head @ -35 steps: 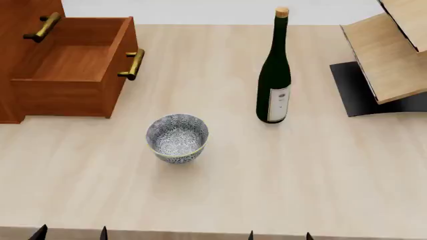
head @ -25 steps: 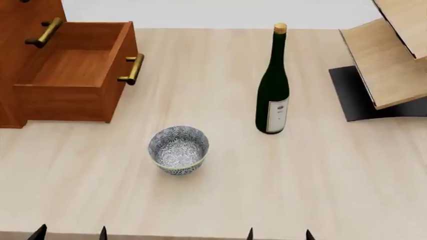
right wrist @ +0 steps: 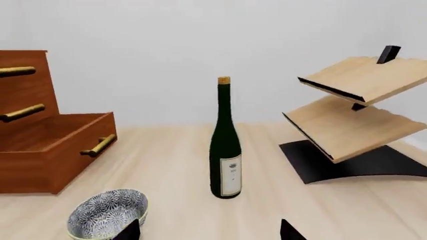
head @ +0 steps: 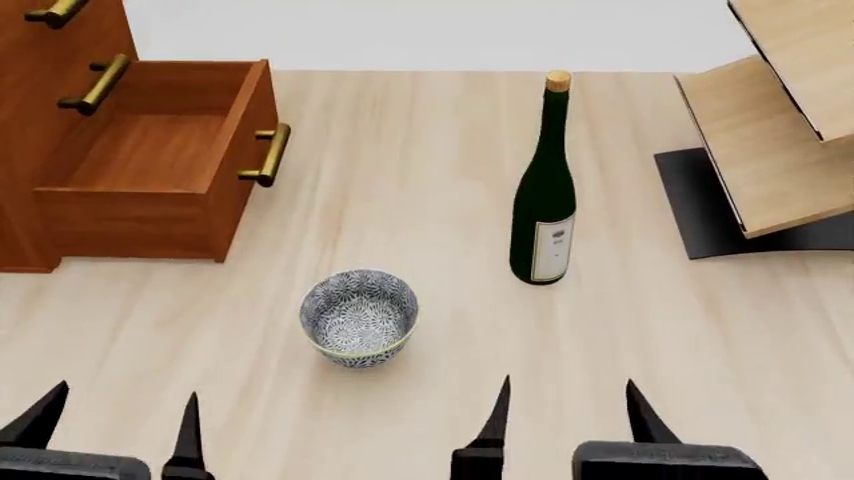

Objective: Close the bottom drawer of the cabinet and open the top drawer.

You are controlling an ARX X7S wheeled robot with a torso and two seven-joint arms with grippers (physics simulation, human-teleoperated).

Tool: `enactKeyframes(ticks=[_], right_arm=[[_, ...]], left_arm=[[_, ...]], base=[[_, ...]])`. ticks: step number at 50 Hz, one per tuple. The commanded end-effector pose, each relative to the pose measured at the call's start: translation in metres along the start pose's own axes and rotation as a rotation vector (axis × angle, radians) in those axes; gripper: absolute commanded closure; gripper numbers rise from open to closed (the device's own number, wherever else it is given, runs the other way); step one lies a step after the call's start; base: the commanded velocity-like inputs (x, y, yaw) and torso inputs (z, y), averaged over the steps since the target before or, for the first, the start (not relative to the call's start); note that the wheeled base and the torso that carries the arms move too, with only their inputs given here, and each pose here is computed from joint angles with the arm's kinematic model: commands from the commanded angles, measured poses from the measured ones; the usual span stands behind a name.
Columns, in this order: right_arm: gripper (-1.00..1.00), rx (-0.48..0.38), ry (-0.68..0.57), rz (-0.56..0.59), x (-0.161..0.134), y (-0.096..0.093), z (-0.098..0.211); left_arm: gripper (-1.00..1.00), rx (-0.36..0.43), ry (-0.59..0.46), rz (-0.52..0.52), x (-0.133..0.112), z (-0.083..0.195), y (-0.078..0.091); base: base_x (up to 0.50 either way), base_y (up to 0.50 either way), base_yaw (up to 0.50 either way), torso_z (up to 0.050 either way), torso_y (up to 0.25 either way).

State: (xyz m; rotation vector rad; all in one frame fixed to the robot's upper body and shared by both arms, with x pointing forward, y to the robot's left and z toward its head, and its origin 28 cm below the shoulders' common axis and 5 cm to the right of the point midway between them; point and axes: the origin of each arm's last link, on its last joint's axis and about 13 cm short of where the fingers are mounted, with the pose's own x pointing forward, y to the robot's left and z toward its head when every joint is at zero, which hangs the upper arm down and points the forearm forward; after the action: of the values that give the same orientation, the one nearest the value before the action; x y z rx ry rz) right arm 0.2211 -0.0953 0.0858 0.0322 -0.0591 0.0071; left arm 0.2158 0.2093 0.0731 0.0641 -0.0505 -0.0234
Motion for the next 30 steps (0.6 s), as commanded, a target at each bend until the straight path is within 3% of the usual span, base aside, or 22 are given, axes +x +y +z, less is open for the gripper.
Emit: enactKeyframes(ticks=[1,13,17,30], right_arm=[[-1.0,0.007,-0.037,0.048,0.006,0.002,0.046],[-1.0,0.009,-0.071,0.076,0.016,0.003,0.088],[-1.0,0.045,-0.041,0.087,0.017,0.005,0.075],[-1.0,0.045,-0.041,0.087,0.017,0.005,0.074]], left_arm=[[-1.0,0.038,-0.049,-0.016,0.014,0.048,-0.001],[-1.0,0.039,-0.076,-0.04,0.027,0.101,-0.005],[-1.0,0.02,-0.073,-0.047,0.023,0.092,-0.005],[-1.0,0.02,-0.073,-0.047,0.023,0.092,-0.005]], base=[[0.0,0.0,0.0,0.05,0.002],[0.0,0.0,0.0,0.05,0.002],[0.0,0.0,0.0,0.05,0.002],[0.0,0.0,0.0,0.05,0.002]])
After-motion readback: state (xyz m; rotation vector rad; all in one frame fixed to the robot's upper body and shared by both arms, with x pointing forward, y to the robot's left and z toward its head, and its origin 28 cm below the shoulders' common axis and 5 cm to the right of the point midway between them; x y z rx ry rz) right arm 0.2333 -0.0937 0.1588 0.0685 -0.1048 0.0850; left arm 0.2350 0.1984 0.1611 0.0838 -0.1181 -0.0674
